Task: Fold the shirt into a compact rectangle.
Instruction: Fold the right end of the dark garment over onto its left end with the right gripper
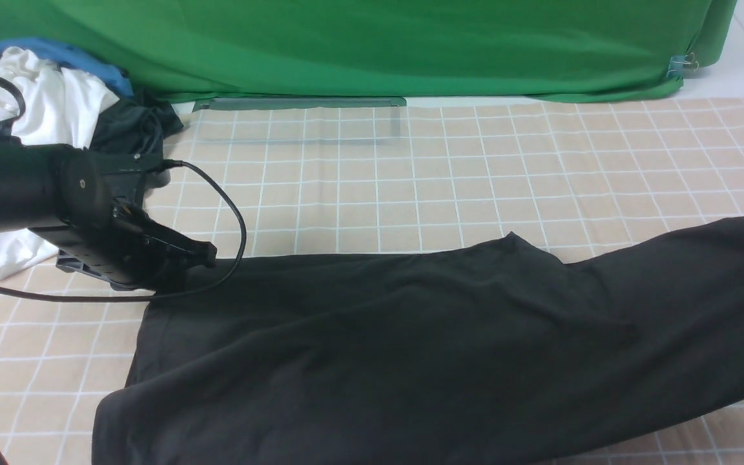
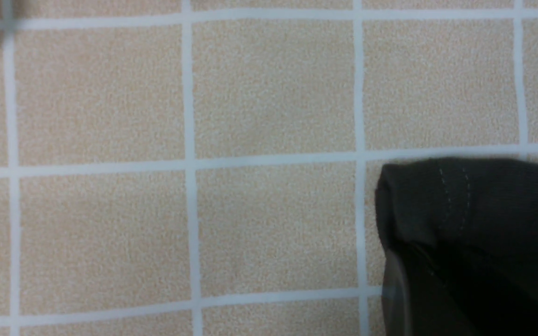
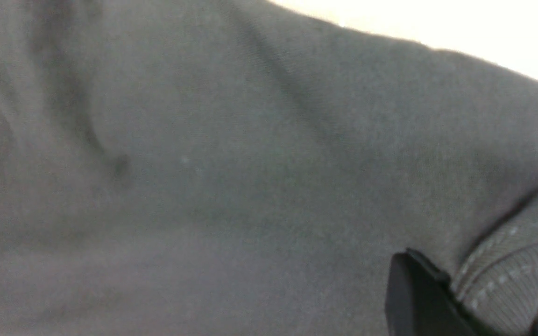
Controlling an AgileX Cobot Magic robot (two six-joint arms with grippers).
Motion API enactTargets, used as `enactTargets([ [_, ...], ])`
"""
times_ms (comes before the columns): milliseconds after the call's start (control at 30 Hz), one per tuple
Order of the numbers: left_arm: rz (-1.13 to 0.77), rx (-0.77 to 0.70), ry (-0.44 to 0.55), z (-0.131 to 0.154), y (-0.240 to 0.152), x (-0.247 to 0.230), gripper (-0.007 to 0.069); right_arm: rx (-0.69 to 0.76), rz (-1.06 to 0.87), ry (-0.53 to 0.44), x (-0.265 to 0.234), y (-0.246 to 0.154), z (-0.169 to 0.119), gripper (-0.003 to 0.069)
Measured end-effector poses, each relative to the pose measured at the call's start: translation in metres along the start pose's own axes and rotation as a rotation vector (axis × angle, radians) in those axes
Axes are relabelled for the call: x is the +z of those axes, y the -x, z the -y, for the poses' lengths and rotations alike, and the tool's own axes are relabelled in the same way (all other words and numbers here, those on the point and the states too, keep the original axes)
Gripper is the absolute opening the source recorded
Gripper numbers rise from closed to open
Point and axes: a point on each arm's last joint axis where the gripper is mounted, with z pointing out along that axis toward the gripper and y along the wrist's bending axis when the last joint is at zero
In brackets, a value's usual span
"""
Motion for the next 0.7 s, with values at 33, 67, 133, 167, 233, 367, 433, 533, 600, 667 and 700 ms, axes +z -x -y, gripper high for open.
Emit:
enactTargets([
  [33,0.000,0.003,0.000,0.000,0.000,-0.001,0.0046,0.000,0.000,0.000,0.000,0.000,0.000,0.0106],
  [67,-0.004,0.004,-0.001,0.000,0.000,-0.002,0.0040,0.000,0.000,0.000,0.000,0.000,0.000,0.0106],
  [133,-0.002,0.011,0.000,0.000,0.000,-0.009,0.0037,0.000,0.001,0.000,0.000,0.000,0.000,0.0106],
  [167,0.007,0.014,0.001,0.001,0.001,-0.013,0.0038,0.000,0.001,0.000,0.000,0.000,0.000,0.0106],
  [233,0.031,0.021,0.003,0.001,0.003,-0.022,0.0038,0.000,0.003,0.000,0.000,0.000,0.000,0.0106],
  [367,0.107,0.027,0.005,0.002,0.009,-0.038,0.0038,0.000,0.005,0.000,0.000,0.000,0.000,0.0106],
  [433,0.150,0.036,0.012,0.001,0.013,-0.042,0.0038,0.000,0.009,-0.001,0.000,0.001,0.000,0.0106],
  [533,0.176,0.045,0.018,0.001,0.015,-0.043,0.0038,0.000,0.012,-0.001,0.000,0.001,0.000,0.0106],
  [600,0.179,0.047,0.019,0.001,0.015,-0.043,0.0038,0.000,0.015,-0.001,0.000,0.001,0.000,0.0106],
  [667,0.183,0.047,0.019,0.001,0.016,-0.043,0.0038,0.000,0.015,-0.001,0.000,0.001,0.000,0.0106],
  [700,0.183,0.047,0.019,0.001,0.016,-0.043,0.0038,0.000,0.015,-0.001,0.000,0.001,0.000,0.0106],
])
